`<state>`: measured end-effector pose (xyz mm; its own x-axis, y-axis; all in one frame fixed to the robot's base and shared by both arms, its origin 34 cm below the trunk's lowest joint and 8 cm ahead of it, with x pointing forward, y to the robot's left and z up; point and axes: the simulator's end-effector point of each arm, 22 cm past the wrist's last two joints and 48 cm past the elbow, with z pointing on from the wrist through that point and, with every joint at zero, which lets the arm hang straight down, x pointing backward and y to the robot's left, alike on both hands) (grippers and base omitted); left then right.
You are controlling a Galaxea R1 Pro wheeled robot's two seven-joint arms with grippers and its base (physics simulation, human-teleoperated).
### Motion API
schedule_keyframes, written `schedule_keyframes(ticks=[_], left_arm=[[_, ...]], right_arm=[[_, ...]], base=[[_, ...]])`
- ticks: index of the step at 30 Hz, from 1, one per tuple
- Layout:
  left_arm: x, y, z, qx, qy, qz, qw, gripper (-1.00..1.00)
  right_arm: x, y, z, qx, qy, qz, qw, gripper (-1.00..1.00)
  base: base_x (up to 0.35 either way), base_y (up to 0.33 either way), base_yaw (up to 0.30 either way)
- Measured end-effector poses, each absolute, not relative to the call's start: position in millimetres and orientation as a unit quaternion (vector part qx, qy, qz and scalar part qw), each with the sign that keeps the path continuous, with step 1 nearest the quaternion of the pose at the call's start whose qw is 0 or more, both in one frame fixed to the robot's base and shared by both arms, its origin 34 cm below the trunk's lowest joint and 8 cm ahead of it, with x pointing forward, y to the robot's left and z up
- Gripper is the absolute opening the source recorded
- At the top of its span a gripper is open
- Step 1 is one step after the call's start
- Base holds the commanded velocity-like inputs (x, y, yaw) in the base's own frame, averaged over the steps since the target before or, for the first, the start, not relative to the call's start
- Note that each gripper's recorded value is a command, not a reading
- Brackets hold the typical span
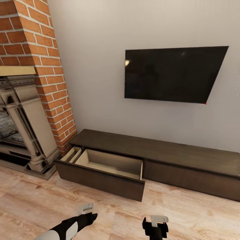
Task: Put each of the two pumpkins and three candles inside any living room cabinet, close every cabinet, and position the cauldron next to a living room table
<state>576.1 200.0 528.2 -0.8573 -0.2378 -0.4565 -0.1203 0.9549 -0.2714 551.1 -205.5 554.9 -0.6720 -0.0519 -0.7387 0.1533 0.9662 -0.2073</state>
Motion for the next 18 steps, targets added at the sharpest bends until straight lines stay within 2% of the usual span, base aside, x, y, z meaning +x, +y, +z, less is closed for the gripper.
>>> schedule_keyframes(ticks=[8,18], left_arm=[[577,199,542,-0.094,0.957,-0.118,0.25,1.0],[573,198,552,-0.094,0.958,-0.118,0.243,1.0]], right_arm=[[552,-205,568,0.028,0.906,-0.127,0.404,1.0],[548,-204,579,0.027,0.909,-0.126,0.397,1.0]], base=[[0.0,0.0,-0.251],[0.0,0.0,-0.046]])
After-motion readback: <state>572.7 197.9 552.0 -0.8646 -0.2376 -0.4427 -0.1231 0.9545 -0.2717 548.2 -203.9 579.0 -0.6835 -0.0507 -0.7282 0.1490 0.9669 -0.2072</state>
